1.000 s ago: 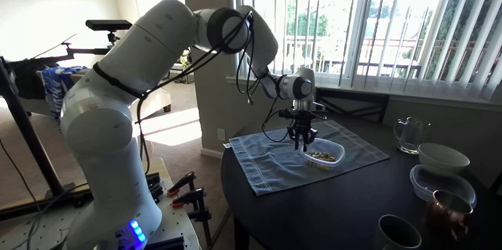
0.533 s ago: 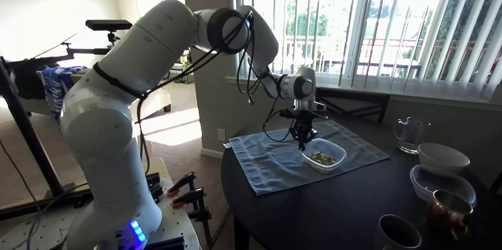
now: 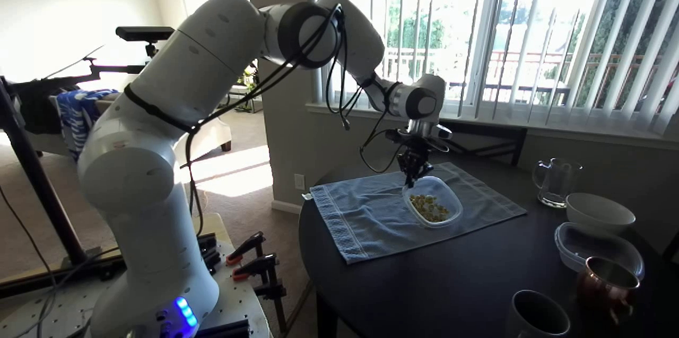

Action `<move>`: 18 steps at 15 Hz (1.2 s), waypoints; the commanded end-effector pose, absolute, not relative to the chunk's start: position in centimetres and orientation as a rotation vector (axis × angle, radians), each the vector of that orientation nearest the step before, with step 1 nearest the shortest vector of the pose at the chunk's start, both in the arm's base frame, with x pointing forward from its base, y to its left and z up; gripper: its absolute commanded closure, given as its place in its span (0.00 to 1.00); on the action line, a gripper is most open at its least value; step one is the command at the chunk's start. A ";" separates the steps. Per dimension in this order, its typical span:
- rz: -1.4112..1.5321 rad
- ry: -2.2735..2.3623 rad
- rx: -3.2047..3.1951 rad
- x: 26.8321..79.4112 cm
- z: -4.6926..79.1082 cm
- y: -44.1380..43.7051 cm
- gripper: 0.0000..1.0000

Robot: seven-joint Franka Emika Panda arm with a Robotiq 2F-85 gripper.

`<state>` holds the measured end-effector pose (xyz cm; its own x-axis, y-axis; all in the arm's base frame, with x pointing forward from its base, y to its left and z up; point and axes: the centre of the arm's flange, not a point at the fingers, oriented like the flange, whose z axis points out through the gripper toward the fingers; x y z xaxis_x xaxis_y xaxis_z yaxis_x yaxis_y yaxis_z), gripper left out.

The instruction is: Pour the contents of the clear bowl onto the blue towel

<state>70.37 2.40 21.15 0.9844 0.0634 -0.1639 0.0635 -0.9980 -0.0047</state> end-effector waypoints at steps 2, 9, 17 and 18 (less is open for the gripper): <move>-0.373 -0.021 3.360 69.6 28.8 -1.2 0.98; -0.693 0.016 3.652 68.3 33.5 -4.1 0.98; -1.239 0.328 3.788 70.4 29.4 0.7 0.98; -1.327 0.353 3.789 70.8 28.2 1.4 0.98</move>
<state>67.76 0.13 31.18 0.8574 0.3000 -0.4181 -0.0996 -0.7004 -0.7068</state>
